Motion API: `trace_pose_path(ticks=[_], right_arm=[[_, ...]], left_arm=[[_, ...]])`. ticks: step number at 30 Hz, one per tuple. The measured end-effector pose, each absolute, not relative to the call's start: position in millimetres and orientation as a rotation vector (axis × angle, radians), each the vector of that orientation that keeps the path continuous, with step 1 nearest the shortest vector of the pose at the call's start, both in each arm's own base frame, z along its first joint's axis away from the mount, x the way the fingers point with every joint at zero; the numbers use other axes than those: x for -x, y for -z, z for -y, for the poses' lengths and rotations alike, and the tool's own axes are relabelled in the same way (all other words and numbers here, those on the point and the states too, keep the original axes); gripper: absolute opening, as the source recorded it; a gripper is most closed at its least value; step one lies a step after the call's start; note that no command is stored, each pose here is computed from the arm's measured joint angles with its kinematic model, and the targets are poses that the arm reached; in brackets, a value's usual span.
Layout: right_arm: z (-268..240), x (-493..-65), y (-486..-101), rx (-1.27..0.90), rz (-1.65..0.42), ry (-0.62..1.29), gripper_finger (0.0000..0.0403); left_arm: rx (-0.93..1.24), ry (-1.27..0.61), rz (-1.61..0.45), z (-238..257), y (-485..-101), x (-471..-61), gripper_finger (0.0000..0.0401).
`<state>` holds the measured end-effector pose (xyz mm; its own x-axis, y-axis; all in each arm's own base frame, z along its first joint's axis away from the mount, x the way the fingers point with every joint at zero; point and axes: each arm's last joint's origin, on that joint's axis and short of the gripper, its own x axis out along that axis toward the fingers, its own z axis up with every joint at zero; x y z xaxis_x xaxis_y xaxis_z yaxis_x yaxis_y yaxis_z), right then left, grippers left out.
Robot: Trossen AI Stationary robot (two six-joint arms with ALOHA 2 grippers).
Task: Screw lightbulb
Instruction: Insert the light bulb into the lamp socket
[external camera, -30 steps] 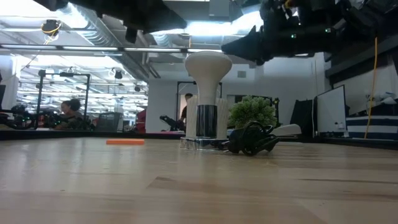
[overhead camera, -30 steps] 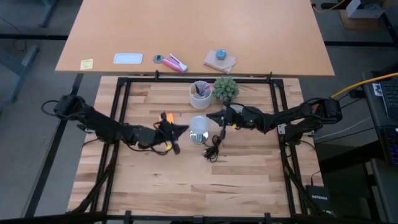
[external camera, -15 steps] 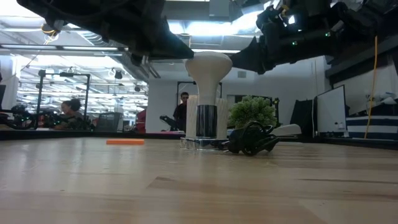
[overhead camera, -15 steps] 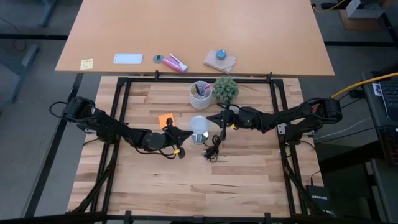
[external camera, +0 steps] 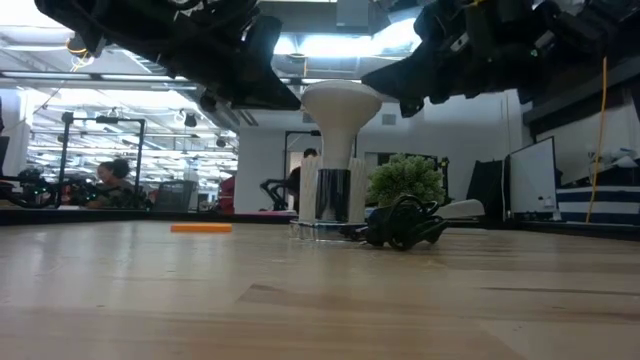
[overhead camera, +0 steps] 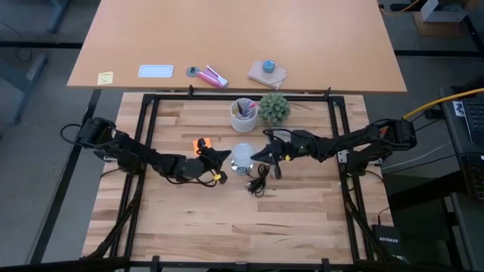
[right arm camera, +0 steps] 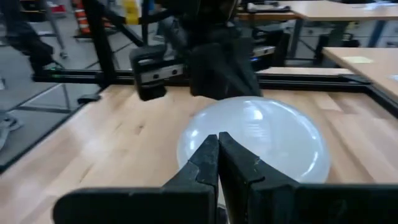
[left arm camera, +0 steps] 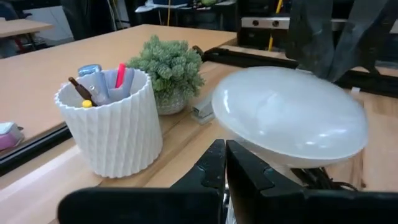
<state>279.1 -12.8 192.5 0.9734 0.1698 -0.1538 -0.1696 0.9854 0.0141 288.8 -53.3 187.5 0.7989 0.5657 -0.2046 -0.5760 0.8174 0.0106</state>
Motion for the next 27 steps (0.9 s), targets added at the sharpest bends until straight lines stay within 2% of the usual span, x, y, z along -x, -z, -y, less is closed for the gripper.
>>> trace_pose_path(ticks=[5, 10, 16, 22, 27], right_arm=[[14, -279, -193, 0.001, -0.147, -0.145, 0.0012], [16, -280, -196, 0.012, -0.100, -0.078, 0.0012], [18, -280, -207, 0.033, 0.012, -0.013, 0.0012], [25, -280, -207, 0.034, 0.002, 0.219, 0.0012], [26, -279, -198, 0.039, -0.089, 0.267, 0.0012]], left_arm=[[0.074, -0.638, -0.194, 47, -188, -290, 0.0005], [0.003, -0.676, -0.202, 44, -190, -290, 0.0005], [-0.068, -0.695, -0.169, 50, -208, -281, 0.0005], [-0.033, -0.615, -0.120, 67, -223, -271, 0.0005], [-0.030, -0.449, -0.151, 81, -217, -272, 0.0005]])
